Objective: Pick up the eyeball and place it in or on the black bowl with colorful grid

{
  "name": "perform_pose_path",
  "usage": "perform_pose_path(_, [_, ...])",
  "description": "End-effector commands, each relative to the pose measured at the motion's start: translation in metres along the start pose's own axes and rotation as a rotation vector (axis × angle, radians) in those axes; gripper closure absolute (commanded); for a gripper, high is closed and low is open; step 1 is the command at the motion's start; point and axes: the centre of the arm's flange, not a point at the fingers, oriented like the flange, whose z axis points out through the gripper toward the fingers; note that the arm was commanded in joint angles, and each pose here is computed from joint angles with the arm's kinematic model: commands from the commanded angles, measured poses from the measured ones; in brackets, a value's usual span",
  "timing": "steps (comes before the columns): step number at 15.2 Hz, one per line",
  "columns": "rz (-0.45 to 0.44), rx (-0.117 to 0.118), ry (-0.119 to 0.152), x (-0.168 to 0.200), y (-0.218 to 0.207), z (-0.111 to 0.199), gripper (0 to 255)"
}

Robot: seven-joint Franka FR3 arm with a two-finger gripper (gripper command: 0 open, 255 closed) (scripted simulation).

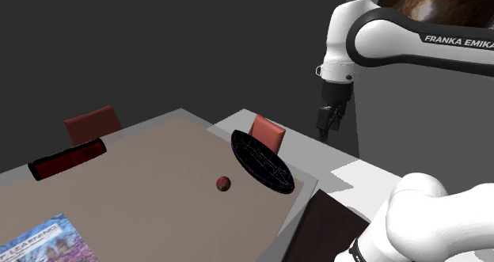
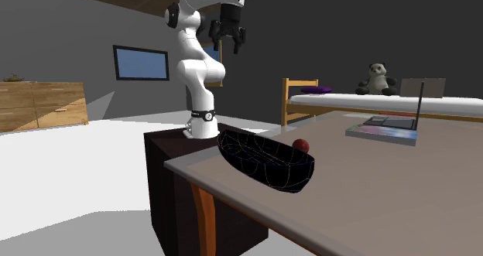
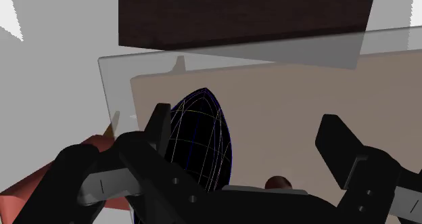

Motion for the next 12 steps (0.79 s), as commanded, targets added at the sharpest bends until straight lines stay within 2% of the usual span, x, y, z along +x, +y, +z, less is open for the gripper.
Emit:
perform_pose_path(1, [0.000, 0.000, 0.000, 0.000, 0.000, 0.000, 0])
perform_pose_path(12, [0.036, 0.108, 0.038, 0.100, -0.022, 0.092, 0])
